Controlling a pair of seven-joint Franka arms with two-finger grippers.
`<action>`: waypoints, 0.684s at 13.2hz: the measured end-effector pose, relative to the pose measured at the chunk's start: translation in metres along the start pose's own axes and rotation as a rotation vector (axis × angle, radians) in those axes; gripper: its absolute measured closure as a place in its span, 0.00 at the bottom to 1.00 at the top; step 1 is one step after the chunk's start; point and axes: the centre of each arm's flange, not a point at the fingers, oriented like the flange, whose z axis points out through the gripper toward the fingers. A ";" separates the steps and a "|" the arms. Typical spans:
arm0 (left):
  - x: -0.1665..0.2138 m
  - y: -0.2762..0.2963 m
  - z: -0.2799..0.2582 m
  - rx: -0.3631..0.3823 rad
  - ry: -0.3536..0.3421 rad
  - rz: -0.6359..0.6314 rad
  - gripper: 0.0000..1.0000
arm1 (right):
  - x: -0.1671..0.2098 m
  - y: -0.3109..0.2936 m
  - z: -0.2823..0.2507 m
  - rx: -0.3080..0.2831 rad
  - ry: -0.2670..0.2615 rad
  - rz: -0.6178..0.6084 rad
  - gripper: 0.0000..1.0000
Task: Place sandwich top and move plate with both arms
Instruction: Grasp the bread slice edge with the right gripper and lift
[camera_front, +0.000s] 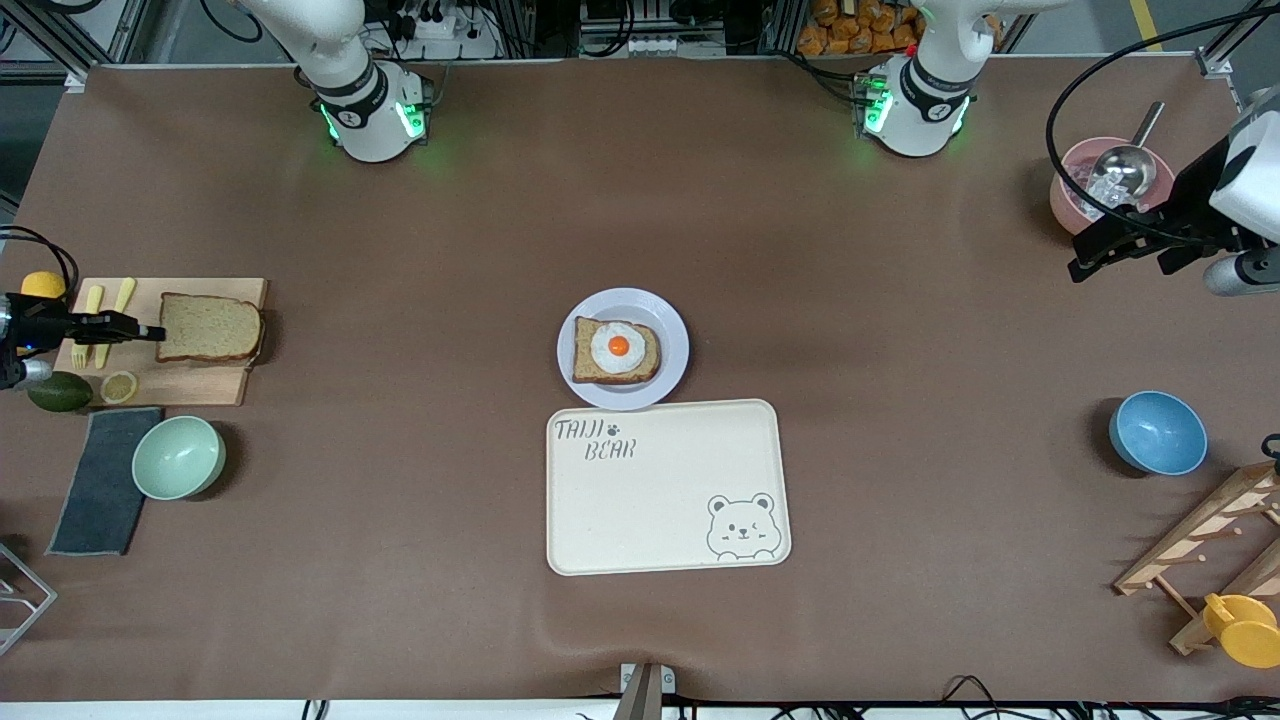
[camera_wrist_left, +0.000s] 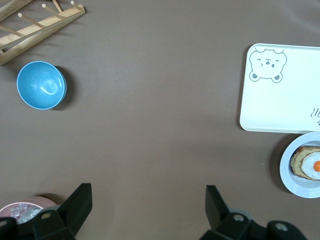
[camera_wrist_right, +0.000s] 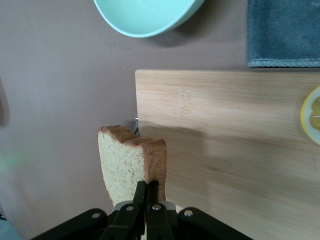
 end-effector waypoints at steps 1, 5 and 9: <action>0.001 0.001 0.001 0.000 -0.003 0.001 0.00 | 0.000 -0.001 0.000 0.004 -0.001 0.000 0.97; 0.002 0.002 0.006 0.001 -0.011 0.002 0.00 | 0.005 -0.007 0.000 0.014 -0.007 -0.012 0.97; 0.002 0.002 0.006 0.001 -0.011 0.002 0.00 | 0.006 -0.012 0.000 0.032 -0.015 -0.016 0.97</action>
